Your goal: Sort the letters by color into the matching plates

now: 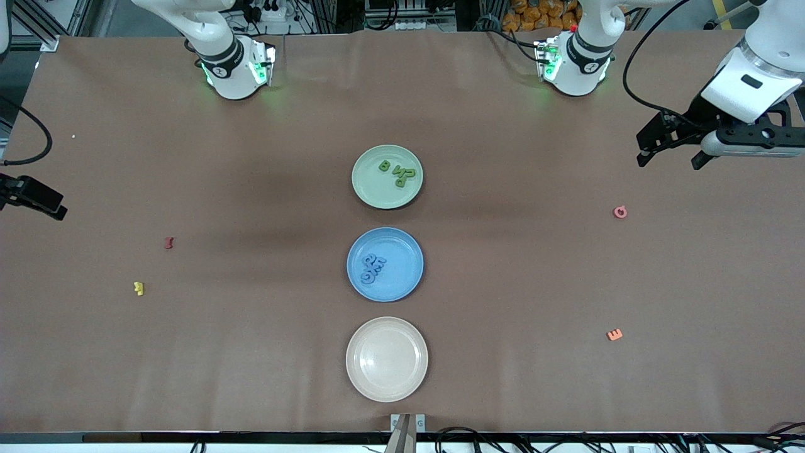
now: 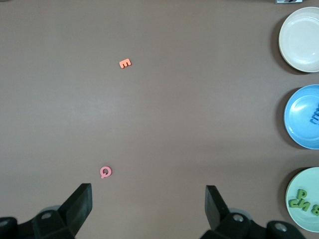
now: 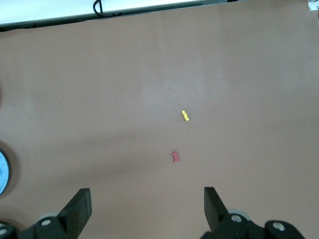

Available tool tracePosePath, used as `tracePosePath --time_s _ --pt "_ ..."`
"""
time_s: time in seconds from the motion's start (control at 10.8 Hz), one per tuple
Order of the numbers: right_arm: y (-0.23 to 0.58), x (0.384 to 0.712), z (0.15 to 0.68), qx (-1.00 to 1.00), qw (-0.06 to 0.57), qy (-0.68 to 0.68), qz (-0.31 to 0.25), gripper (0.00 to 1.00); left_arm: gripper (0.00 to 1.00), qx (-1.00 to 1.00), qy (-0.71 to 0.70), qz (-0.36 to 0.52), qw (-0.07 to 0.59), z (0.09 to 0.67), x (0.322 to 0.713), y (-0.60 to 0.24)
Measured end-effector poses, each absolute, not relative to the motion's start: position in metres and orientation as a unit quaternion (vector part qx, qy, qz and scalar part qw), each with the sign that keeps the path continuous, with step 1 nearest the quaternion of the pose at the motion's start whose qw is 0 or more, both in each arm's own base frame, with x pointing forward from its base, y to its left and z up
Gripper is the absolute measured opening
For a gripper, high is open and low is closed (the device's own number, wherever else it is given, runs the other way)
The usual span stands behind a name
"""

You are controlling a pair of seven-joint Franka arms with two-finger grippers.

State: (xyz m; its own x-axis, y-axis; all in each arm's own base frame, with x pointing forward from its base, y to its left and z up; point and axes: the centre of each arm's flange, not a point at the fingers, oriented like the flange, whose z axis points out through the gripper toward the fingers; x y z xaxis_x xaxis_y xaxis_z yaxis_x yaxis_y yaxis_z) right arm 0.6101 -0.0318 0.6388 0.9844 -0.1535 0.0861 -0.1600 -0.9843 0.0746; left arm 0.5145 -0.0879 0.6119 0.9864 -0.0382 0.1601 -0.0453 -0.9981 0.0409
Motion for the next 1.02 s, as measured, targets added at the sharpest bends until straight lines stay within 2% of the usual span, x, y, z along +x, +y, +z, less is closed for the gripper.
tracePosePath --time_s 0.46,0.74,1.02 --pt "-0.027 0.583 0.653 0.996 0.02 -0.079 0.04 1.0 1.0 0.999 -0.026 0.045 0.012 0.617 0.537 -0.093" --pt "-0.027 0.581 0.648 0.996 0.02 -0.079 0.035 1.0 1.0 0.999 -0.031 0.035 0.011 0.61 0.541 -0.099" --pt "-0.027 0.581 0.646 0.996 0.02 -0.079 0.033 1.0 1.0 0.997 -0.046 0.056 -0.003 0.628 0.545 -0.096"
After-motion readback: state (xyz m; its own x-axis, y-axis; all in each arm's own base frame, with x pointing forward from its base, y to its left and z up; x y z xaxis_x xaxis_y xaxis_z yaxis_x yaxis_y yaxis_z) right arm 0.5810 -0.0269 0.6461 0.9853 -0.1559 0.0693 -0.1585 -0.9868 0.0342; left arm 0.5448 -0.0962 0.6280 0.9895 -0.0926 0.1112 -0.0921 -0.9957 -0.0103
